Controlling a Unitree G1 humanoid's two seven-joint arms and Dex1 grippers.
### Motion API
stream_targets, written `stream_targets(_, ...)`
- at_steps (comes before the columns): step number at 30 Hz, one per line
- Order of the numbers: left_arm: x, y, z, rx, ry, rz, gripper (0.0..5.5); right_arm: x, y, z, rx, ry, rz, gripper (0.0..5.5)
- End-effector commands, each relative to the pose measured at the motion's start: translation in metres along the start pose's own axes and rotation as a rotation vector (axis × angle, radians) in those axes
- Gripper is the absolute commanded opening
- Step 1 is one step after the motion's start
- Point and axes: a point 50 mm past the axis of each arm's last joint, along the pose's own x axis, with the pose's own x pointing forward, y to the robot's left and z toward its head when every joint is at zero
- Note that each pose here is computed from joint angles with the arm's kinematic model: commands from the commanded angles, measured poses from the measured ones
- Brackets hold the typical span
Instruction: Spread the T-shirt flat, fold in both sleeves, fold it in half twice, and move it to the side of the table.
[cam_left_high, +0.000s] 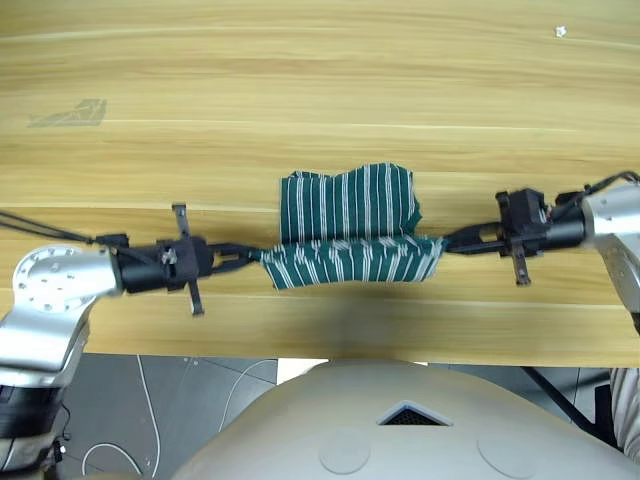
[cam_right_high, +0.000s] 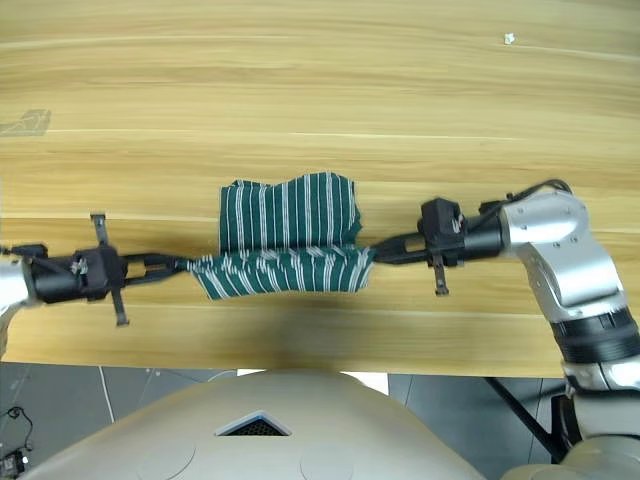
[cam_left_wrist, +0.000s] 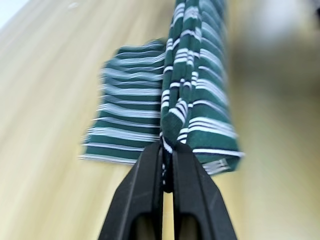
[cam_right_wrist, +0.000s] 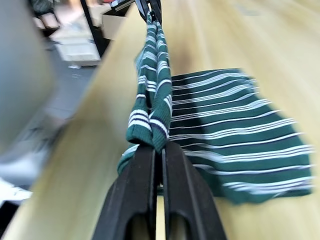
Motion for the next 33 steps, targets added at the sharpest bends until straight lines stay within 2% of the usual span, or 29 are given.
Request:
stream_targets(1, 0.017, 0.028, -0.009, 0.036, 0.066, 0.122, 0.08, -0.001, -0.031, 0.002, -0.049, 0.035, -0.102, 0.00)
stream_targets(6, 0.037, 0.054, -0.014, 0.018, 0.057, 0.219, 0.08, 0.001, -0.047, 0.004, -0.078, 0.025, -0.141, 0.00)
stream_targets(16, 0.051, 0.068, -0.020, -0.001, 0.044, 0.294, 0.08, 0.011, -0.057, -0.005, -0.096, 0.055, -0.161, 0.00)
stream_targets(18, 0.053, 0.071, -0.020, 0.005, 0.030, 0.335, 0.56, 0.011, -0.064, -0.007, -0.086, 0.053, -0.224, 0.00)
stream_targets(20, 0.055, 0.081, -0.020, -0.005, 0.011, 0.425, 0.92, 0.008, -0.077, -0.006, -0.106, 0.042, -0.346, 0.54)
stream_targets(24, 0.060, 0.091, -0.022, -0.043, -0.011, 0.524, 1.49, 0.006, -0.091, -0.017, -0.109, 0.077, -0.501, 1.18)
stream_targets(33, 0.072, 0.067, -0.034, -0.121, -0.051, 0.541, 2.73, 0.003, -0.097, -0.035, -0.179, 0.144, -0.664, 1.25)
